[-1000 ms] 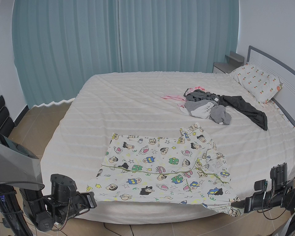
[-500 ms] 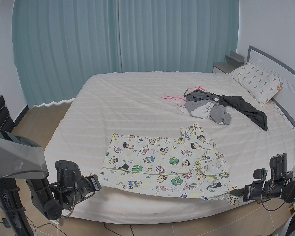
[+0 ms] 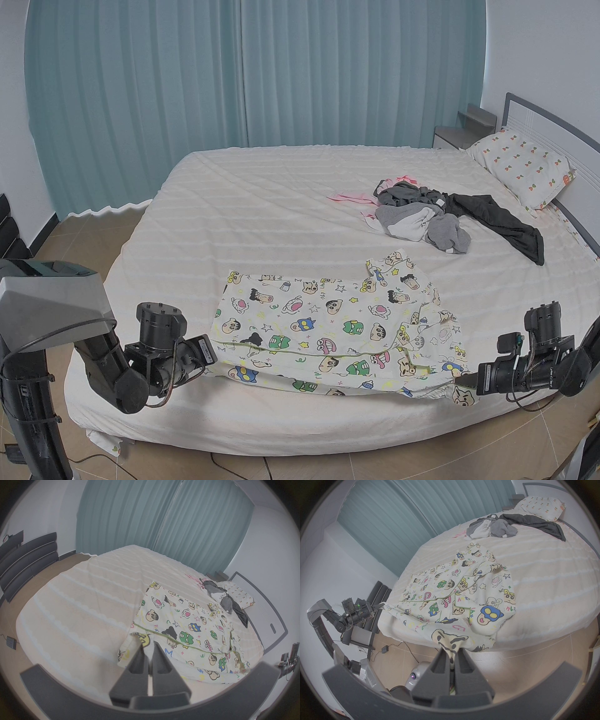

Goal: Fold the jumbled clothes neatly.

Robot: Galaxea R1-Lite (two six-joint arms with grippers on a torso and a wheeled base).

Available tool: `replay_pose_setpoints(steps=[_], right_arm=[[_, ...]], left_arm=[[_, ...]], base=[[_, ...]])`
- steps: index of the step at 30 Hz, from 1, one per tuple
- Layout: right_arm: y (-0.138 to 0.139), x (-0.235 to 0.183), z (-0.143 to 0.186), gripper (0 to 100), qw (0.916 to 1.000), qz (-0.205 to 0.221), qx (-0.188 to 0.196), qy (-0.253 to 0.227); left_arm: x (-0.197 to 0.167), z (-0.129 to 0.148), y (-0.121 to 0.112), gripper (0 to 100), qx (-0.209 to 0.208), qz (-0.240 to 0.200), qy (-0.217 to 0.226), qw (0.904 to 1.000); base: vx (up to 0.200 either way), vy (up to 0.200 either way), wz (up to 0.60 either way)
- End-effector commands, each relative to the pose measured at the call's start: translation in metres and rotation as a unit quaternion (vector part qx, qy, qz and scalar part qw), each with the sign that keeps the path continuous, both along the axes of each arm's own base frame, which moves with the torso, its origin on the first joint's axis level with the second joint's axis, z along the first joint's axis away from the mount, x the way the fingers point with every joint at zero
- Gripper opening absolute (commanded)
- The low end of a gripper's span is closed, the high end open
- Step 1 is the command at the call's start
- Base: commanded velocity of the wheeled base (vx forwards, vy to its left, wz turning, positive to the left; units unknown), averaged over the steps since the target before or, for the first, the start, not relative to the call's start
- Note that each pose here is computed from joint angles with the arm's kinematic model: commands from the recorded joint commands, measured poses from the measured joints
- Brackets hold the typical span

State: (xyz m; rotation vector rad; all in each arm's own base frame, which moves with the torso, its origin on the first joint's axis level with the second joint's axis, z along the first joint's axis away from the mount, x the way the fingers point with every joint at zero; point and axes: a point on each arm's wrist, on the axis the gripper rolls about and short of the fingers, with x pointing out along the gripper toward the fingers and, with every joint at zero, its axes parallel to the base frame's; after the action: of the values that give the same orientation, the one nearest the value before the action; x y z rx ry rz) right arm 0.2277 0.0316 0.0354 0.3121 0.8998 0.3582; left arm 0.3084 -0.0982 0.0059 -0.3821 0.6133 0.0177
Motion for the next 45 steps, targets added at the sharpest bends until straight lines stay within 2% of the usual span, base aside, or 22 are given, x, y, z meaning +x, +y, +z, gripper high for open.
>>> replay_pose_setpoints(steps=[1,14,19,24,35,36,45], right_arm=[[0.004,0.019,-0.014,0,0.9999,-0.001,-0.006,0.015],[0.016,0.050,-0.015,0,0.9993,-0.023,0.027,0.009],[0.017,0.060,-0.011,0,0.9976,-0.049,0.048,-0.007],[0.016,0.062,-0.018,0,0.9969,-0.071,0.032,-0.013],[0.015,0.066,-0.027,0,0.9956,-0.082,0.041,-0.016],[0.015,0.067,-0.028,0,0.9956,-0.083,0.042,-0.015],[0.017,0.067,-0.034,0,0.9956,-0.083,0.043,-0.007]], left_arm=[[0.018,-0.009,-0.003,0,0.000,0.004,0.002,1.0000],[0.047,-0.026,-0.001,0,0.001,0.021,0.005,0.9998],[0.053,-0.027,0.003,0,0.000,0.028,0.000,0.9996],[0.059,-0.031,0.005,0,-0.002,0.034,-0.001,0.9994],[0.069,-0.034,0.003,0,-0.014,0.040,-0.011,0.9990],[0.070,-0.035,0.002,100,-0.014,0.041,-0.011,0.9990],[0.073,-0.036,0.011,100,-0.013,0.058,-0.012,0.9982]], base=[[0.000,0.000,0.00],[0.000,0.000,0.00],[0.000,0.000,0.00],[0.000,0.000,0.00],[0.000,0.000,0.00],[0.000,0.000,0.00],[0.000,0.000,0.00]])
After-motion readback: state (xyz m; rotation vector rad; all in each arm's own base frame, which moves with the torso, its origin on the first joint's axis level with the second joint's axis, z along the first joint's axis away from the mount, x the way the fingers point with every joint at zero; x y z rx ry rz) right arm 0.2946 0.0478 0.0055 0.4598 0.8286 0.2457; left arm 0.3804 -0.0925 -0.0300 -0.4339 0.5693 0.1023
